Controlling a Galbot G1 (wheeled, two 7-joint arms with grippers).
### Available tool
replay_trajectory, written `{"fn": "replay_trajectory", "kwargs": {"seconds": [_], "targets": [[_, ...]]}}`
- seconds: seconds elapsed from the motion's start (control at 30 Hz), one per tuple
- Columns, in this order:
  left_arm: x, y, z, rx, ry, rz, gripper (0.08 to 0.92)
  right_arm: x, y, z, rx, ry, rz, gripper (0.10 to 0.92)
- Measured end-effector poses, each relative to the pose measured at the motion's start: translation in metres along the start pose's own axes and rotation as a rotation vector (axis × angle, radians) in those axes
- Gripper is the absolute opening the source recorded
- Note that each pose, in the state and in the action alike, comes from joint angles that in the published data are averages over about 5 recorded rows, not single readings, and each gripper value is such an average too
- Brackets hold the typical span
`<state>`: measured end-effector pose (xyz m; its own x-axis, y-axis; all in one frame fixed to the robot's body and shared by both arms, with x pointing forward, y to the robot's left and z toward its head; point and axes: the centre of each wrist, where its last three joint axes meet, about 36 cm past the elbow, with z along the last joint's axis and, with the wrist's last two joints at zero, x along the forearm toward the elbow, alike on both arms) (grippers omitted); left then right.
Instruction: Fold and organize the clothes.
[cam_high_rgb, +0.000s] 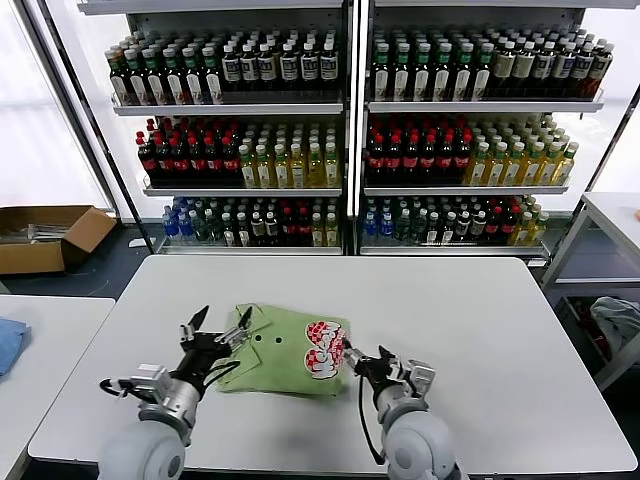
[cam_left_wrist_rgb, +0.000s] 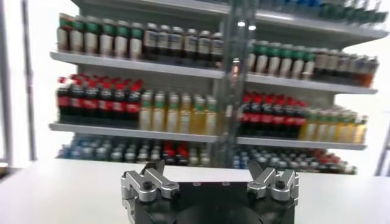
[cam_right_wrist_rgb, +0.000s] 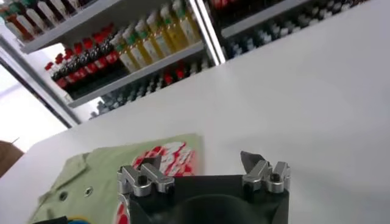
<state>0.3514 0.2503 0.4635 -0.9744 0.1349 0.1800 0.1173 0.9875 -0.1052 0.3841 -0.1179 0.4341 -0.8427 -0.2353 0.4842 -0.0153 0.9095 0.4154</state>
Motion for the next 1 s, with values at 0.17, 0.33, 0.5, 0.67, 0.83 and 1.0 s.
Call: {"fn": "replay_trajectory", "kwargs": {"seconds": [0.17,0.33,0.5,0.67,0.83,1.0], "targets": [[0.012,0.016,-0.001,-0.016,0.0,-0.069,0.823,-0.011,0.014,0.009,-0.008,0.054,0.0,0.812],[0.02,0.025,-0.001,-0.019,0.004,-0.113,0.823,-0.018,0.023,0.017,0.002,0.083,0.014,0.708],[0.024,0.029,-0.001,-0.018,0.005,-0.135,0.823,-0.02,0.024,0.021,0.021,0.087,0.037,0.561],[0.025,0.035,-0.001,-0.017,0.004,-0.155,0.823,-0.02,0.02,0.023,0.05,0.08,0.06,0.431],[0.023,0.038,0.001,-0.006,0.01,-0.159,0.823,-0.021,0.016,0.025,0.093,0.065,0.076,0.283],[0.022,0.038,0.006,0.013,0.022,-0.159,0.823,-0.019,0.008,0.024,0.133,0.045,0.089,0.149]]}}
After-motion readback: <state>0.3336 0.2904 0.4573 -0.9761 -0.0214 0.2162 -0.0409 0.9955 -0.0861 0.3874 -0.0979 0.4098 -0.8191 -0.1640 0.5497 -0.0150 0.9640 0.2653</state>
